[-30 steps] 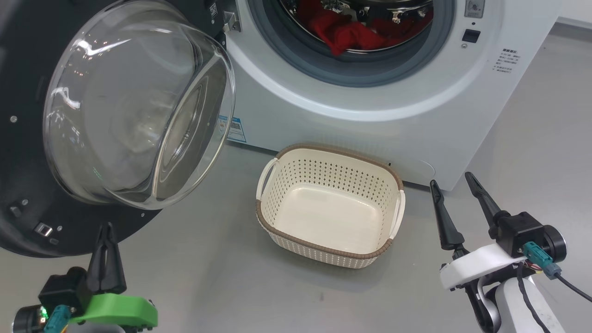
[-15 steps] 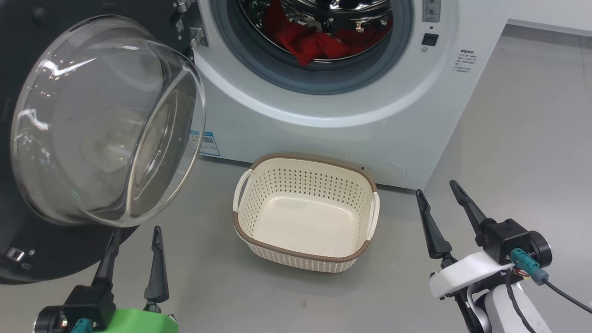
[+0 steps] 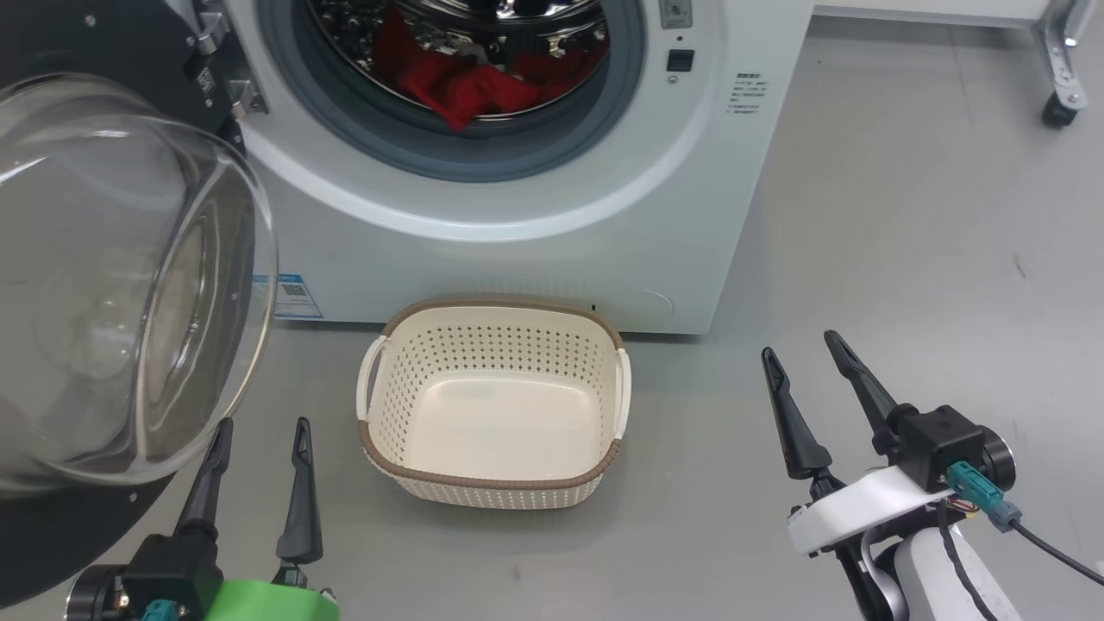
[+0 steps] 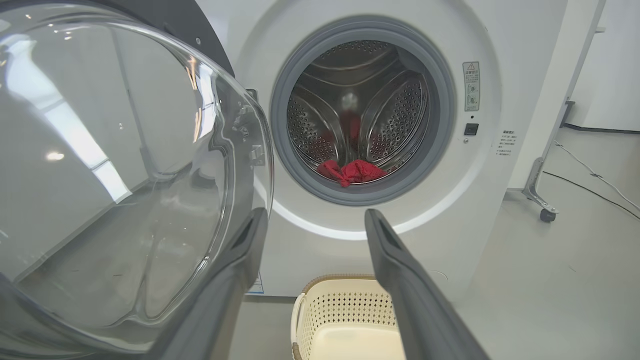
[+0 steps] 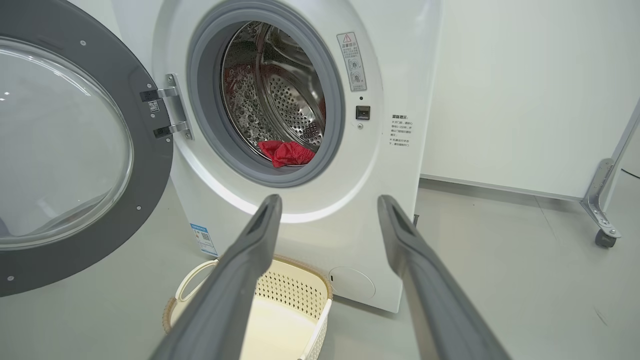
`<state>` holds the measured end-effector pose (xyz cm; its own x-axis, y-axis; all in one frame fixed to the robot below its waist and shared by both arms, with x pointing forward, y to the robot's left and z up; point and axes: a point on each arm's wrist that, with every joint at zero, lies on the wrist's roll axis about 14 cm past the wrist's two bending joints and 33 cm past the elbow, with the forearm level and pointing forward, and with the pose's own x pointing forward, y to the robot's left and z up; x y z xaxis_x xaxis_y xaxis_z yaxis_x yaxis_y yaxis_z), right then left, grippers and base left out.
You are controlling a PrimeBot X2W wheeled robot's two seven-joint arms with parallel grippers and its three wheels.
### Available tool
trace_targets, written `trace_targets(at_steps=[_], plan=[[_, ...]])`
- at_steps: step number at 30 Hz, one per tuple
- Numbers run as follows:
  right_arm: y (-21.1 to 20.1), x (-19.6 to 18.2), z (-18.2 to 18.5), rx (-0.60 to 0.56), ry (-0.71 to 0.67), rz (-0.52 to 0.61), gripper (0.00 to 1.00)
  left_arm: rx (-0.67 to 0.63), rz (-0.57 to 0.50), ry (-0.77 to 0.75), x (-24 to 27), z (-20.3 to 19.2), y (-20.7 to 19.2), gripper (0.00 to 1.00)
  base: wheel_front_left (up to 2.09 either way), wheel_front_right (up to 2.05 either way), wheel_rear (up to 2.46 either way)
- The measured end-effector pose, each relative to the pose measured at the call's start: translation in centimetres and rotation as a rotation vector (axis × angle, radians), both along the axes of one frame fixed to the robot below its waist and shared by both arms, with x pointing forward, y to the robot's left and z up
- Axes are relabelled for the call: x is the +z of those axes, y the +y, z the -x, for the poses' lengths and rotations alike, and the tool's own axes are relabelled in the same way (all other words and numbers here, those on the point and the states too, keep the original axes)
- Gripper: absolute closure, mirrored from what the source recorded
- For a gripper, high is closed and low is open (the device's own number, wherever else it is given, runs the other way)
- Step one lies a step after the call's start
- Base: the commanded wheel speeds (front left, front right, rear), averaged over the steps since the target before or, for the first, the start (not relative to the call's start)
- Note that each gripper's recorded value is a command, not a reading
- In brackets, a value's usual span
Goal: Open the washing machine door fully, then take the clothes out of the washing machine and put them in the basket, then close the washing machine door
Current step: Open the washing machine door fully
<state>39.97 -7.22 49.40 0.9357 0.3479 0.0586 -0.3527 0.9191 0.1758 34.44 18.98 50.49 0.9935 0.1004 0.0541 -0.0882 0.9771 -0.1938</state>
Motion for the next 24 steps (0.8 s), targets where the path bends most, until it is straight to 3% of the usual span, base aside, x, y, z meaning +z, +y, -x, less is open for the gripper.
trace_targets(at_steps=[24], plan=[[-6.9, -0.3, 3.9, -0.227, 0.022, 0.002, 0.00, -0.232, 0.017, 0.044, -0.7, -1.9, -7.1, 0.00, 0.00, 0.00, 0.00]])
